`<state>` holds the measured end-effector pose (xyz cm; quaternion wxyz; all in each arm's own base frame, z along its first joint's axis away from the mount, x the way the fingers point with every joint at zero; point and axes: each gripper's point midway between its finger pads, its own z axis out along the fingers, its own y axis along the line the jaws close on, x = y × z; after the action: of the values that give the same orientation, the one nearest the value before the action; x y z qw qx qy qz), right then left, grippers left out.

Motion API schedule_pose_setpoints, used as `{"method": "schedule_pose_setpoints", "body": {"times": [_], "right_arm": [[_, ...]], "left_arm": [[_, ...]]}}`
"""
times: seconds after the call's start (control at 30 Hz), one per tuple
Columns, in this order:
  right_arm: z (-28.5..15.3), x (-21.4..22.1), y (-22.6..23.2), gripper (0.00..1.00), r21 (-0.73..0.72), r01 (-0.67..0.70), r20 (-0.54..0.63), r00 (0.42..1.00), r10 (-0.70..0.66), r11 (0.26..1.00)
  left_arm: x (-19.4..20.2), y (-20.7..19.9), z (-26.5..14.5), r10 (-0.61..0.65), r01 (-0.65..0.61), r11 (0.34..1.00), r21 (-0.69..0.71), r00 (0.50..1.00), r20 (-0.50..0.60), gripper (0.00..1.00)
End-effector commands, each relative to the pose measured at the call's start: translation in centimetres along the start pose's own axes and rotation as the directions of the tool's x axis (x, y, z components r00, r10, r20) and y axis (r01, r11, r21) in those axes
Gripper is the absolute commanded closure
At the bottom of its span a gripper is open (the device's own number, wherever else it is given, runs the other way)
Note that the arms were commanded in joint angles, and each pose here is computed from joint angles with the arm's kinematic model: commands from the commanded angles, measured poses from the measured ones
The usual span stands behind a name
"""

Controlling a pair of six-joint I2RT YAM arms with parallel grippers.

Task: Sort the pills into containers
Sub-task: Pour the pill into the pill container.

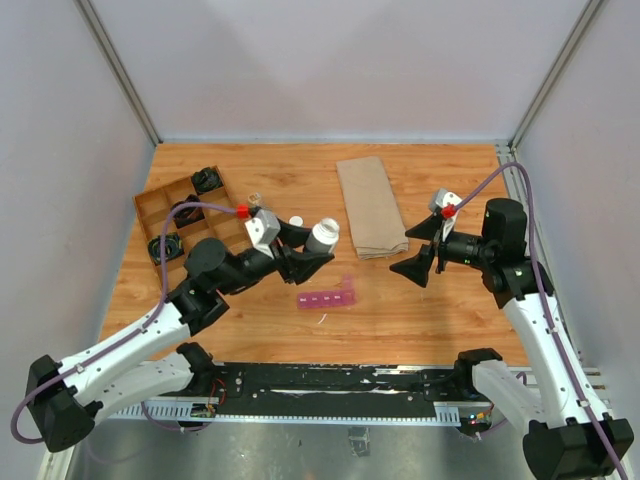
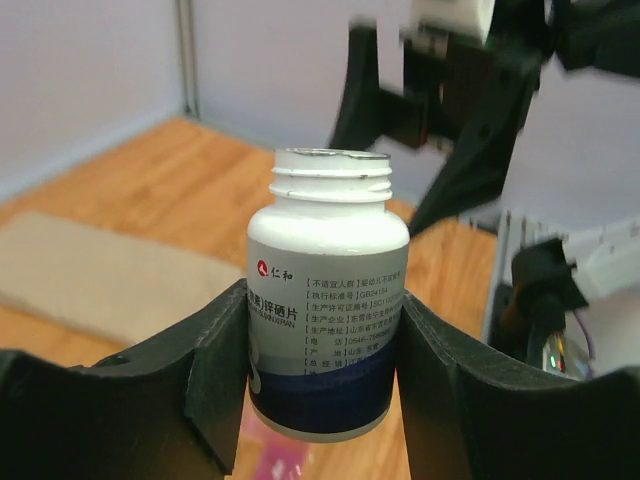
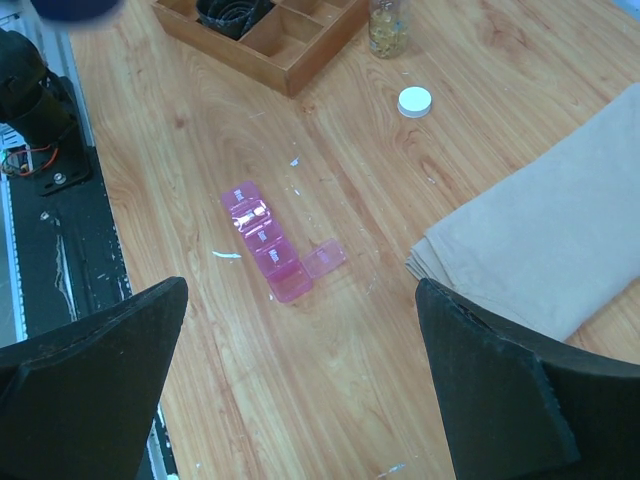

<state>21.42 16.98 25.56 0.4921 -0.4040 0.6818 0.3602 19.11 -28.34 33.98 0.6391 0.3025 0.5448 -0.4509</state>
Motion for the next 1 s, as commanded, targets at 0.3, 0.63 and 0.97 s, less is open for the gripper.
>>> {"method": "schedule_pose_setpoints", "body": {"times": [0.3, 0.63, 0.97], "right_arm": [[-0.2, 1.7, -0.6, 0.01, -0.001, 0.061, -0.048, 0.997, -0.061, 0.998], [0.4, 4.4, -2.9, 0.01, -0.002, 0.172, -0.139, 0.975, -0.171, 0.985], [0.8, 6.3, -4.8, 0.01, -0.002, -0.003, -0.255, 0.967, 0.002, 1.000]], "left_arm": [[16.1, -3.0, -4.2, 0.165, -0.093, 0.970, 0.223, 0.930, -0.330, 1.00], [20.3, -0.9, -3.7, 0.237, -0.130, 0.964, 0.234, 0.821, -0.519, 1.00], [23.2, 0.7, -3.3, 0.296, -0.153, 0.951, 0.270, 0.712, -0.636, 1.00]]}}
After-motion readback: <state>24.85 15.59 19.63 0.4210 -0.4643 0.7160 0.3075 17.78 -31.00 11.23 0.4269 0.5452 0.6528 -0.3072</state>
